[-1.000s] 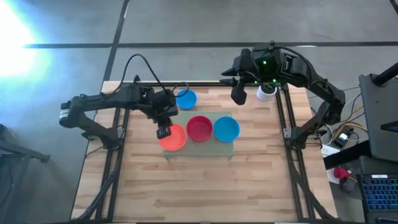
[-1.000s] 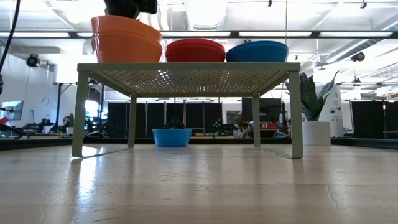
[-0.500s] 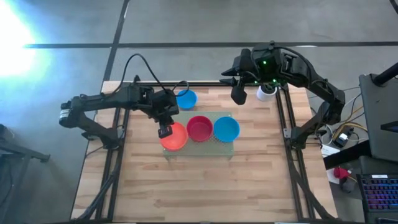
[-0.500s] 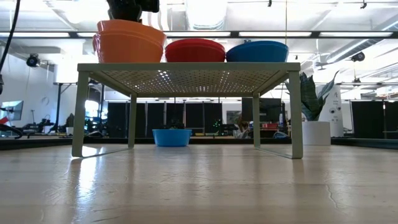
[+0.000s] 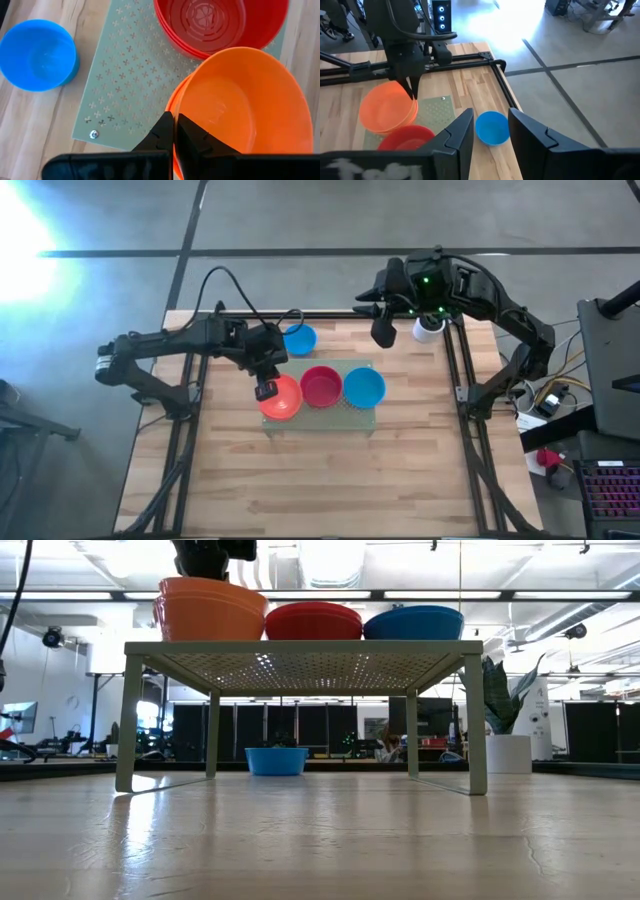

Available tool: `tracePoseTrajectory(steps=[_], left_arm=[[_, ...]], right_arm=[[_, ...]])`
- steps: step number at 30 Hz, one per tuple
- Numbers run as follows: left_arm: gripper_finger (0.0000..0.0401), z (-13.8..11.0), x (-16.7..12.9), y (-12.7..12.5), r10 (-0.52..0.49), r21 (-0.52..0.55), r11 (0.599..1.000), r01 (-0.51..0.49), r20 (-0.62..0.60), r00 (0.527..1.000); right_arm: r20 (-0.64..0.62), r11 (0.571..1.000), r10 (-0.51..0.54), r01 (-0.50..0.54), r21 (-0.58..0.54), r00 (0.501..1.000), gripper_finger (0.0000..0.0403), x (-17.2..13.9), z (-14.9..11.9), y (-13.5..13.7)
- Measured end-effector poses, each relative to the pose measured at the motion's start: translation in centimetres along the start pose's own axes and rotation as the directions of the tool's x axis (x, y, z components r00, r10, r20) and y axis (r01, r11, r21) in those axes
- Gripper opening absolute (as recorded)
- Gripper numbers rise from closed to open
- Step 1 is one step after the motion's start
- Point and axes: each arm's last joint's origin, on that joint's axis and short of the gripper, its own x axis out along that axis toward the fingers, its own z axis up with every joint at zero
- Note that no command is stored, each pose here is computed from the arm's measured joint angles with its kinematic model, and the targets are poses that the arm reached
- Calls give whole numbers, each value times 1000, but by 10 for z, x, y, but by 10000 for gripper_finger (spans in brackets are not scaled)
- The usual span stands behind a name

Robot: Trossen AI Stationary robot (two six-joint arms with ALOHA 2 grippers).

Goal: Pick & Place Mini bowls
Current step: Stack the orange bowl on top of the other orange bowls on the shelf

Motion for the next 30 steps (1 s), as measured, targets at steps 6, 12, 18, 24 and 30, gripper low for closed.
tracePoseTrajectory(steps=[6, 12, 18, 24, 30], left_arm=[[10, -1, 2, 0, 0, 8, 1000, 0, -4, 1000], [3, -1, 2, 0, -2, 7, 1000, 3, -4, 1000], [9, -1, 2, 0, -3, 6, 1000, 3, -3, 1000], [30, -1, 2, 0, -5, 3, 1000, 5, -2, 1000], [62, 0, 1, 0, -3, 3, 1000, 3, 0, 1000]], right_arm=[[21, 1000, -2, 2, 1, 1000, 112, 0, 2, 0], [21, 1000, -3, 3, -3, 1000, 114, 0, 2, 0], [21, 1000, -3, 3, -3, 1000, 109, 0, 2, 0], [20, 1000, -3, 3, -3, 1000, 111, 0, 2, 0], [20, 1000, -1, 1, -3, 1000, 108, 0, 2, 0]])
